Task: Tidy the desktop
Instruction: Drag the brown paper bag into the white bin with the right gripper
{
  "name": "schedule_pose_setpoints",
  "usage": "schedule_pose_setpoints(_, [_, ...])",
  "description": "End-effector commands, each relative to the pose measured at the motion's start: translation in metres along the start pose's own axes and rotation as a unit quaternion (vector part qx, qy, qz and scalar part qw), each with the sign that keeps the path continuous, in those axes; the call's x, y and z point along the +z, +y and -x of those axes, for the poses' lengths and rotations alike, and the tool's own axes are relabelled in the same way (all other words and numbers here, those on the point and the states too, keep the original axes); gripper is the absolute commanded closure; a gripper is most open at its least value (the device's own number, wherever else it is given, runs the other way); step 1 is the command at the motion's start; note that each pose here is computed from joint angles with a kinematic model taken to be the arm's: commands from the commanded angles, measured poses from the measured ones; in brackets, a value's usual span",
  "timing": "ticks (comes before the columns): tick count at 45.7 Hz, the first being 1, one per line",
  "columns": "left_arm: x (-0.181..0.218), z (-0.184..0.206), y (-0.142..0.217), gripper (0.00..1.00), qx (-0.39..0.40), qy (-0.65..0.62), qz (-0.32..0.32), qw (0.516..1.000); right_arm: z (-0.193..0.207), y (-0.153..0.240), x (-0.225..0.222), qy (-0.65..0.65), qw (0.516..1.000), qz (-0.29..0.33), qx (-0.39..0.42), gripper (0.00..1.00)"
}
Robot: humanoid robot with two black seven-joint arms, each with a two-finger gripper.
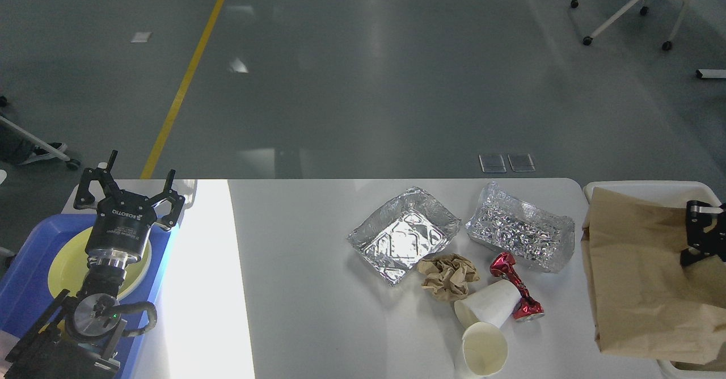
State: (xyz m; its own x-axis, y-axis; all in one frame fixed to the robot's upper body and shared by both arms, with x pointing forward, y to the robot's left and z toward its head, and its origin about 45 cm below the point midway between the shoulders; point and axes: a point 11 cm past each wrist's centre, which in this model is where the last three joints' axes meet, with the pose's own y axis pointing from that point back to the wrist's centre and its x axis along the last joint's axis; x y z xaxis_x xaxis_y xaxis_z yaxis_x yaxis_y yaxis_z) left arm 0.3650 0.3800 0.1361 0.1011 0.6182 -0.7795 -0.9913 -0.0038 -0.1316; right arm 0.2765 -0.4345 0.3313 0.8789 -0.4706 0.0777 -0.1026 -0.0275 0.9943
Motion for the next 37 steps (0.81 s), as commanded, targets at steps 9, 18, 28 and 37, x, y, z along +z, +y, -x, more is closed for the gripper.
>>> schedule_pose_setpoints(9, [0.0, 0.0, 0.0, 0.03, 0.0, 0.0, 0.0, 1.0, -0.001, 0.012, -0.004, 0.003, 1.0, 0.0, 0.017, 1.0])
schedule_pose_setpoints(18, [0.0, 0.0, 0.0, 0.03, 0.0, 0.0, 0.0, 1.0, -0.027, 0.006, 0.026, -0.032, 0.996, 0.02, 0.078, 1.0])
schedule_pose_setpoints(28, [0.0, 0.0, 0.0, 0.03, 0.0, 0.0, -0.001, 1.0, -0.064, -0.045, 0.099, -0.124, 0.978, 0.064, 0.158, 1.0])
schedule_pose_setpoints(37, [0.0, 0.0, 0.0, 0.03, 0.0, 0.0, 0.001, 1.0, -0.084, -0.088, 0.135, -0.154, 0.963, 0.085, 0.206, 1.0])
